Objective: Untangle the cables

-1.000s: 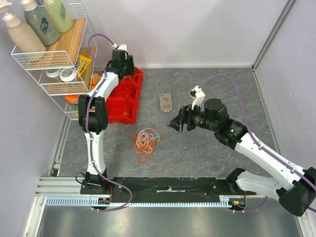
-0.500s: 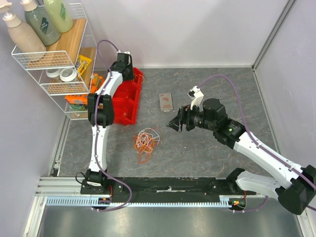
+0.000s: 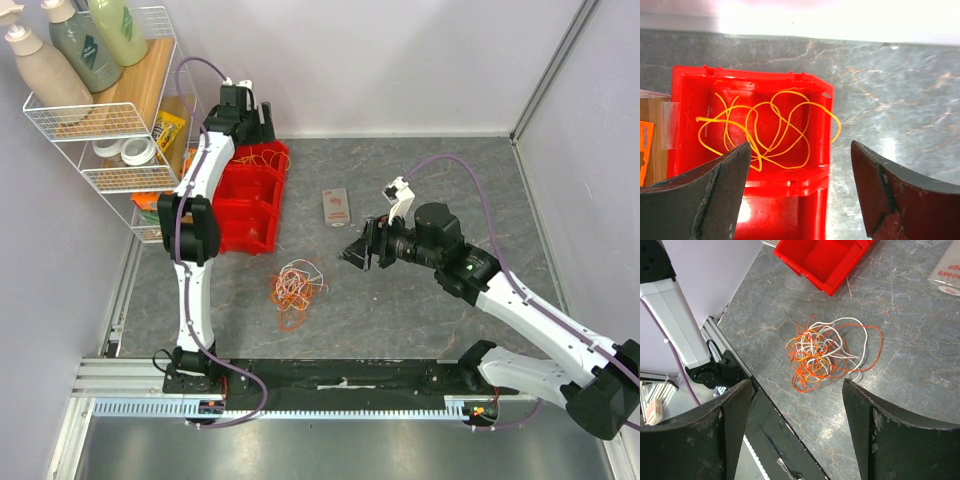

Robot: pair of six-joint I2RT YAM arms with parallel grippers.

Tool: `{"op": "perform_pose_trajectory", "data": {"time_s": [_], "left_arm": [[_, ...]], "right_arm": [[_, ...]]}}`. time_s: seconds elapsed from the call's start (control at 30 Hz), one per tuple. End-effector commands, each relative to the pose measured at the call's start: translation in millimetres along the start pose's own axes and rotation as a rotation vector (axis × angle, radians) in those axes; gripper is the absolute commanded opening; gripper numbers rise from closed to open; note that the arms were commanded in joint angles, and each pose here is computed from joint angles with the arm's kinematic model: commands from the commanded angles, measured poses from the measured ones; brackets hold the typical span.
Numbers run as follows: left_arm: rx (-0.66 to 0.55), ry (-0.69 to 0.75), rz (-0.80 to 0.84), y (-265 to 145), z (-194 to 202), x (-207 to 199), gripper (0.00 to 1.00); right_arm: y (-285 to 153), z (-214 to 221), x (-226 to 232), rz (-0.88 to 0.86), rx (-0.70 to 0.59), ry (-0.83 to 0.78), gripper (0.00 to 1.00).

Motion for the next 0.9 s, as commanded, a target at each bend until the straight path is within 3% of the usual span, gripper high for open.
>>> {"op": "perform_pose_trajectory", "data": {"time_s": [0.0,0.27,0.43,0.5,0.73,0.87], "left_arm": [[-0.063,-0.014,0.062,-43.0,-26.5,-11.3,0.88],[-0.035,-0.031,0.100,-39.2,-17.6,-17.8,0.86],[-0.053,0.052,0.197,-30.4,-15.3,-52.0,0.63],[-0.041,0.104,0.190,-21.3,-6.5,-66.3,0.63],[0.017,0.222,0.023,12.9,31.3,-85.5,0.76],[0.021,0.237,-0.051,25.7,41.3,-86.5,0.74]], "right_arm": [[-6.5,-6.9,8.6,-0.044,-0.045,-0.002,0.81],[-13.7,-2.5,8.2,-0.044,-0.050,0.002,0.81],[-11.7,2.0,3.9,-0.033,-0.042,0.014,0.81],[-11.5,1.7,4.0,-0.034,-0.045,0.017,0.81],[-15.1,1.7,3.2,-0.021,-0.056,0.016,0.80],[-13.8,5.7,-1.0,-0.009,-0.048,0.016,0.81]]}}
Point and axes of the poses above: each gripper's point midway between its finger pads, its own y axis out along the fingers, its own x axis along the line the jaws close on, z = x × y, the point moved 6 cm from there along -y, back along the fingers, and after that the axes turned 5 degrees about y, right-handed, at the moved point
